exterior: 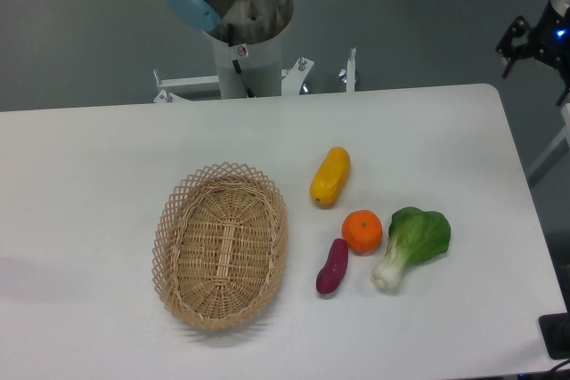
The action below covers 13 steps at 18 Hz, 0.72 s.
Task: Pick up the mango from the table
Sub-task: 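Move the gripper down over the yellow mango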
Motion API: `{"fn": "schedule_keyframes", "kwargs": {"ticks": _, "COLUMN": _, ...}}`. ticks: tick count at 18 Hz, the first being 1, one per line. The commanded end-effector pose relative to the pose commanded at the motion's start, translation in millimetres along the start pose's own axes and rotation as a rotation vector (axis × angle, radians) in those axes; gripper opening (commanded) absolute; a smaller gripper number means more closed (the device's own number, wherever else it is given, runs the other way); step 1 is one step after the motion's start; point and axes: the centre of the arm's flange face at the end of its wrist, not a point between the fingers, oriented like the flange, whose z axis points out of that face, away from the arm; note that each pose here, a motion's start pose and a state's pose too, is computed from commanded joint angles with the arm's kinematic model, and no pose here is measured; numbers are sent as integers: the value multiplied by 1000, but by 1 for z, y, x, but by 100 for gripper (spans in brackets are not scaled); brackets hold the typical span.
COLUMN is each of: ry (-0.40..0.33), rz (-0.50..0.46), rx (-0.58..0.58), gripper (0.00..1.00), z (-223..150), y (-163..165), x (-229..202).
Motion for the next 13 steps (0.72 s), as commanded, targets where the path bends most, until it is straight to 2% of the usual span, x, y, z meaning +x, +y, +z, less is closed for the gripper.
{"fn": "schedule_keyframes", "kwargs": {"ticks": 9, "ry": 35, "rz": -29, "rx": 11, "gripper": 100, "z": 20, "y": -16, "x": 45}}
{"fn": "schedule_keyframes", "kwargs": {"ticks": 13, "ry": 21, "rz": -72, "rx": 10, "gripper": 100, "z": 57, "y": -49, "x": 85}}
